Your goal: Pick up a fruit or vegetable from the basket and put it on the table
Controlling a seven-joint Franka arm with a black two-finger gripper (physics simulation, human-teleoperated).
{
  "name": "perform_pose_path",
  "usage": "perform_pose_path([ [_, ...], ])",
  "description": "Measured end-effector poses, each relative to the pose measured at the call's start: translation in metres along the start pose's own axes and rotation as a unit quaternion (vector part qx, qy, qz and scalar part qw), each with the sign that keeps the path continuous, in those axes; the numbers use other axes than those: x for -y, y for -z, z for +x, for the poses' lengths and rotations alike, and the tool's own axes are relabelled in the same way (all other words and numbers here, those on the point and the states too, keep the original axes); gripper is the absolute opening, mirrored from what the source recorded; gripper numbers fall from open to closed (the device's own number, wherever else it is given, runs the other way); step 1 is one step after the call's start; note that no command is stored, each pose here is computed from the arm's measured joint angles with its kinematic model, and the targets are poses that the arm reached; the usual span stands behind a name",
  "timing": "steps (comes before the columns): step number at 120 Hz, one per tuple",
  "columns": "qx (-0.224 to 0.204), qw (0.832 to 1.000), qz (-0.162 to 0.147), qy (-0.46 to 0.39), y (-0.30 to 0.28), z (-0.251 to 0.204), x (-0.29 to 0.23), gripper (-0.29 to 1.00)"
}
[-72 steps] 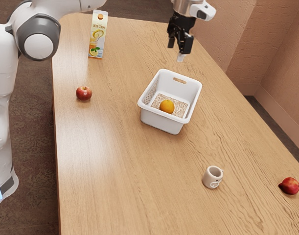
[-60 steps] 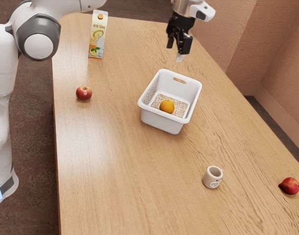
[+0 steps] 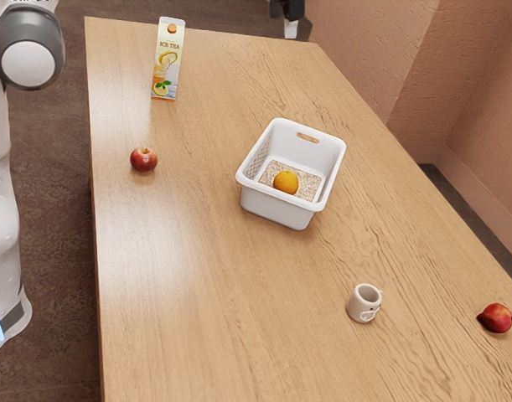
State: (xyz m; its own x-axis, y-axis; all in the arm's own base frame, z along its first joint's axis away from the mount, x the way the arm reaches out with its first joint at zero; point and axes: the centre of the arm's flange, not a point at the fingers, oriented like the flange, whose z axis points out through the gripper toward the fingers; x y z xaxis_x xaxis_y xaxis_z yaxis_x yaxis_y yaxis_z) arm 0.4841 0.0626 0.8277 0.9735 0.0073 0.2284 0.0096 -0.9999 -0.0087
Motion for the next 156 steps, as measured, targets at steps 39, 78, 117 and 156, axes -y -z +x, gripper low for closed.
perform_pose_path([
  [39, 0.073, 0.993, 0.002, -0.090, -0.117, 0.065, -0.014, 0.70],
  [78, 0.120, 0.979, -0.001, -0.164, -0.244, 0.049, -0.008, 0.70],
  [117, 0.113, 0.975, -0.003, -0.194, -0.300, 0.061, 0.028, 0.70],
  [156, 0.099, 0.965, 0.001, -0.245, -0.325, 0.070, 0.033, 0.70],
])
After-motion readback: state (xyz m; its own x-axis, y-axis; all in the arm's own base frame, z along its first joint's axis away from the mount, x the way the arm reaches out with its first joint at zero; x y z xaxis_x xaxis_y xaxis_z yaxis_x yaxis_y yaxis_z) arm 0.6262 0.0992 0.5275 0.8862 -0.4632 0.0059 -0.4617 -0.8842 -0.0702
